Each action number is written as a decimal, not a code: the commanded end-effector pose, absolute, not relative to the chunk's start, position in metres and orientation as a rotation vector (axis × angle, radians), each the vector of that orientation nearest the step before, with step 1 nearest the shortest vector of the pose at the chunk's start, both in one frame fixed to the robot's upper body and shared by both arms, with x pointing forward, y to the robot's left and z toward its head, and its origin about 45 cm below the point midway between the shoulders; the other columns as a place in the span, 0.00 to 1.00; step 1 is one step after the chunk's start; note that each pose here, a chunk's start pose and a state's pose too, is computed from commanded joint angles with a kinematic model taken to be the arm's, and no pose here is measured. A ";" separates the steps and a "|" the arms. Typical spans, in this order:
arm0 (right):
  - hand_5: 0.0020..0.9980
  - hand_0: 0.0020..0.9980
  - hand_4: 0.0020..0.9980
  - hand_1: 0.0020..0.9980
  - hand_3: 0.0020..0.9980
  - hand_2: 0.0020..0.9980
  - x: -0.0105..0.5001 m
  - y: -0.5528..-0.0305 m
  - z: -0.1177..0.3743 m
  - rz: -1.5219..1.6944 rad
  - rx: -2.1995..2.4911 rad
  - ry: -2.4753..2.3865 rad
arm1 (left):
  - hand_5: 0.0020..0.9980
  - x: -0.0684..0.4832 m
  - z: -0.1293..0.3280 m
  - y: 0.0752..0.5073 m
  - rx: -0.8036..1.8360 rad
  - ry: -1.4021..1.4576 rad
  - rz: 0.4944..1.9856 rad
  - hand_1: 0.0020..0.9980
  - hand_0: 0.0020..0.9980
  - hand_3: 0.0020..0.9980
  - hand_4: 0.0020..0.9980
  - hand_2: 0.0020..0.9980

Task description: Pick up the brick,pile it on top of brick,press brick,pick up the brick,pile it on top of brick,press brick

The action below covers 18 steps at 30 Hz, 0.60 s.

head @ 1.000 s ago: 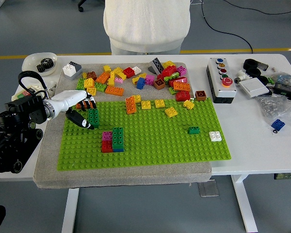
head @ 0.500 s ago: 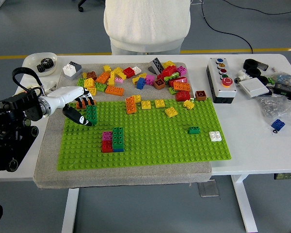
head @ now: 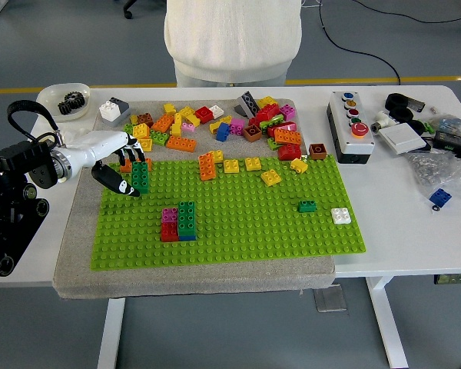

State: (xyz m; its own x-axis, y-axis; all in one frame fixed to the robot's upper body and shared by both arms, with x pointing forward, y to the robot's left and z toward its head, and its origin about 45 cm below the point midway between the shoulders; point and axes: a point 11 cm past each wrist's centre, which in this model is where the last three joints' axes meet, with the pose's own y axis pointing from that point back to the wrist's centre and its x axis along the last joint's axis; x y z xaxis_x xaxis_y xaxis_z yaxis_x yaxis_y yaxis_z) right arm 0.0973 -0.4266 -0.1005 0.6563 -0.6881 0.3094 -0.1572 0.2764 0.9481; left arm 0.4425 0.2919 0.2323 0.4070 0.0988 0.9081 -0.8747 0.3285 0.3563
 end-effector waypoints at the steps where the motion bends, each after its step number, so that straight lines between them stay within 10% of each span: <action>1: 0.42 0.74 0.89 0.64 0.66 0.72 0.097 -0.427 -0.100 -0.416 1.269 -0.822 | 0.13 0.441 0.232 0.292 1.035 -0.937 0.769 0.50 0.62 0.51 0.97 0.48; 18: 0.42 0.74 0.89 0.64 0.66 0.72 0.099 -0.430 -0.099 -0.417 1.262 -0.835 | 0.14 0.427 0.234 0.291 1.049 -0.944 0.711 0.50 0.62 0.51 0.97 0.48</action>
